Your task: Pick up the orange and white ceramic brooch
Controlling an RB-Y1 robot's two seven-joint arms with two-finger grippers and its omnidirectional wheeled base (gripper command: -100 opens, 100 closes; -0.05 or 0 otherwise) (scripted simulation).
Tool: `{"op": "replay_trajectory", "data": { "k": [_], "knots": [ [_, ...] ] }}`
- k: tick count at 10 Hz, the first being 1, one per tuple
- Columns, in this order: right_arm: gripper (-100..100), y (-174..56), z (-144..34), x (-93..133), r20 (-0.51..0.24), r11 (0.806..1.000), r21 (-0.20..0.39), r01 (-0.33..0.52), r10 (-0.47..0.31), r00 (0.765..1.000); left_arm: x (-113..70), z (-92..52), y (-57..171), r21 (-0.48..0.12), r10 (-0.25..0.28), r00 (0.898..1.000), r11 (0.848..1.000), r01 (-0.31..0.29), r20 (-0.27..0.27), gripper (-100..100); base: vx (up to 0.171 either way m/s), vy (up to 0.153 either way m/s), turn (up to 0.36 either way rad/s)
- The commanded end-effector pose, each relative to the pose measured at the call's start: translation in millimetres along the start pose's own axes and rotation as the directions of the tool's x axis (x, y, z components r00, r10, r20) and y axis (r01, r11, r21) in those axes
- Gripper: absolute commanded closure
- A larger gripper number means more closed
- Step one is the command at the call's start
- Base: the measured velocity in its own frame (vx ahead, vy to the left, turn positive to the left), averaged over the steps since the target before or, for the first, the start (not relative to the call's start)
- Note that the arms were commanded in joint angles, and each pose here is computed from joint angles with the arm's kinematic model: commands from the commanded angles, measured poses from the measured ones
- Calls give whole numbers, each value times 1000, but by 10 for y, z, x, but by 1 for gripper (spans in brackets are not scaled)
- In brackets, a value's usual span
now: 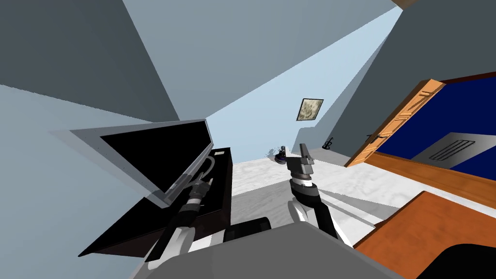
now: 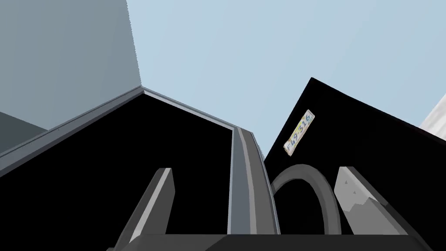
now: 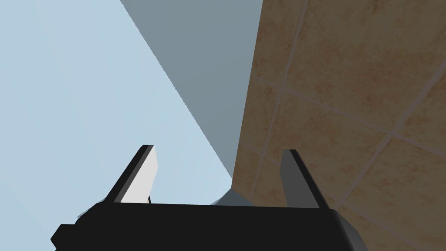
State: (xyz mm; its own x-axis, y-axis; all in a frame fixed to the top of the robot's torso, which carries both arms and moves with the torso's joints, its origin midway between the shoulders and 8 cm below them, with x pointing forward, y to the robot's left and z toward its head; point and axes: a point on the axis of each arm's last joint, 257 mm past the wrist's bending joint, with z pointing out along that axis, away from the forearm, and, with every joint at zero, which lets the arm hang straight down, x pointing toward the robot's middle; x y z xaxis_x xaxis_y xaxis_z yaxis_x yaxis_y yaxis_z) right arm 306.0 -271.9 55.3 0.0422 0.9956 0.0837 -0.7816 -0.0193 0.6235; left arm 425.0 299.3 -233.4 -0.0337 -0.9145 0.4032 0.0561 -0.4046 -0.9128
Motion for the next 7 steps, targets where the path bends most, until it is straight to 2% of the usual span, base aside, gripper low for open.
{"op": "replay_trajectory", "data": {
  "k": [1,2,3,5,6,7],
  "knots": [
    [0,0,0,0,0,1000,0,0,0,1000,-165,-48,159,-49,-13,1000,999,15,28,-100,13,-56,37],
    [0,0,0,0,0,1000,0,0,0,1000,-328,-63,337,-110,-38,997,993,45,61,-100,21,-76,48],
    [0,0,0,0,0,1000,0,0,0,1000,-390,-88,402,-123,-35,997,991,44,74,-100,22,-61,52],
    [0,0,0,0,0,1000,0,0,0,1000,-390,-88,402,-123,-35,997,991,44,74,-100,7,-35,-48],
    [0,0,0,0,0,1000,0,0,0,1000,-597,-138,605,-188,-56,991,979,78,120,-100,30,-54,5],
    [0,0,0,0,0,1000,0,0,0,1000,-622,-151,629,-192,-54,991,978,78,125,-100,62,-80,-13]
  ]
}}
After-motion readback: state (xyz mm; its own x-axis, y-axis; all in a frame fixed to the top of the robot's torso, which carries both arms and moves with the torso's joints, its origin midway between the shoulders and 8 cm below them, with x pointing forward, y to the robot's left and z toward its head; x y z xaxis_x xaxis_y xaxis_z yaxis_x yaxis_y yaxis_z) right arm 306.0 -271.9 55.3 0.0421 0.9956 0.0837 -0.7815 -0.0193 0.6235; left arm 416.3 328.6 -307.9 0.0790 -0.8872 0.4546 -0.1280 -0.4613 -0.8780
